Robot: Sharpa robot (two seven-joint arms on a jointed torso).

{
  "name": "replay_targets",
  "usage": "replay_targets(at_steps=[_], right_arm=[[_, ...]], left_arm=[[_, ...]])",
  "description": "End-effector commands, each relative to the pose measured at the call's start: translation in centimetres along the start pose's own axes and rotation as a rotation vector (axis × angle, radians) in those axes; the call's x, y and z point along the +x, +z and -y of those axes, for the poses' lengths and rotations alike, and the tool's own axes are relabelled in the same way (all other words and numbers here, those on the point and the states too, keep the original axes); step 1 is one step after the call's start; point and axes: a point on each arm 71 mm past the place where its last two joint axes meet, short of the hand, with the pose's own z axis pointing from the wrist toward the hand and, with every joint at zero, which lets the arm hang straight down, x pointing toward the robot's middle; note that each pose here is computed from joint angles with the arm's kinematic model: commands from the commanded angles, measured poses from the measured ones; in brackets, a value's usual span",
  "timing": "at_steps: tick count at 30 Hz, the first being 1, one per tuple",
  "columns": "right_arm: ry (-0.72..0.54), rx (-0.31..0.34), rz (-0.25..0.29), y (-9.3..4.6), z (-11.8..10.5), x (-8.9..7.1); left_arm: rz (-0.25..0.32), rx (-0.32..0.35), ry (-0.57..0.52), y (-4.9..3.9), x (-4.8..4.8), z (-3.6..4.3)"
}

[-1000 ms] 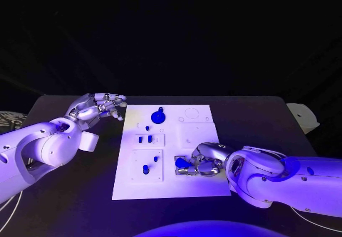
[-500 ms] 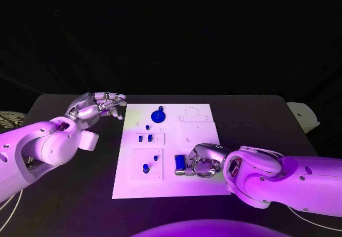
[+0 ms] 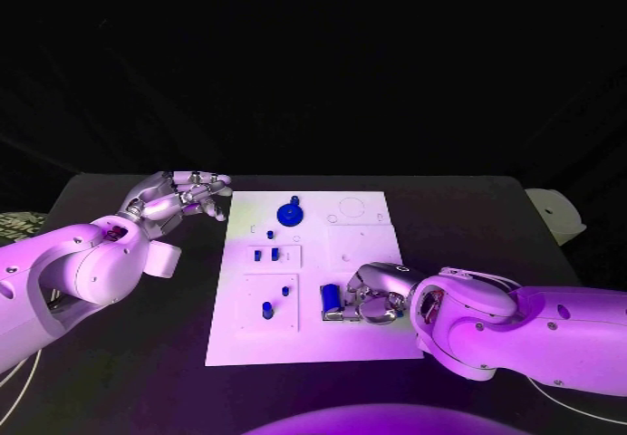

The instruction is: Assemble the parts on the task board

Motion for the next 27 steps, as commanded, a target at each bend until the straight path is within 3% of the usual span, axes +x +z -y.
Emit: replay_targets(at_steps=[1,27], right_arm=[[-0.032,-0.005,0.004,0.07,0.06,-0.03],[-0.037,-0.003,-0.006,0.89,0.10,0.08]], left_arm=[[-0.014,0.004,-0.006,0.05,0.21,0.06],[-0.014,0.000,-0.006,0.01,0.19,0.01]])
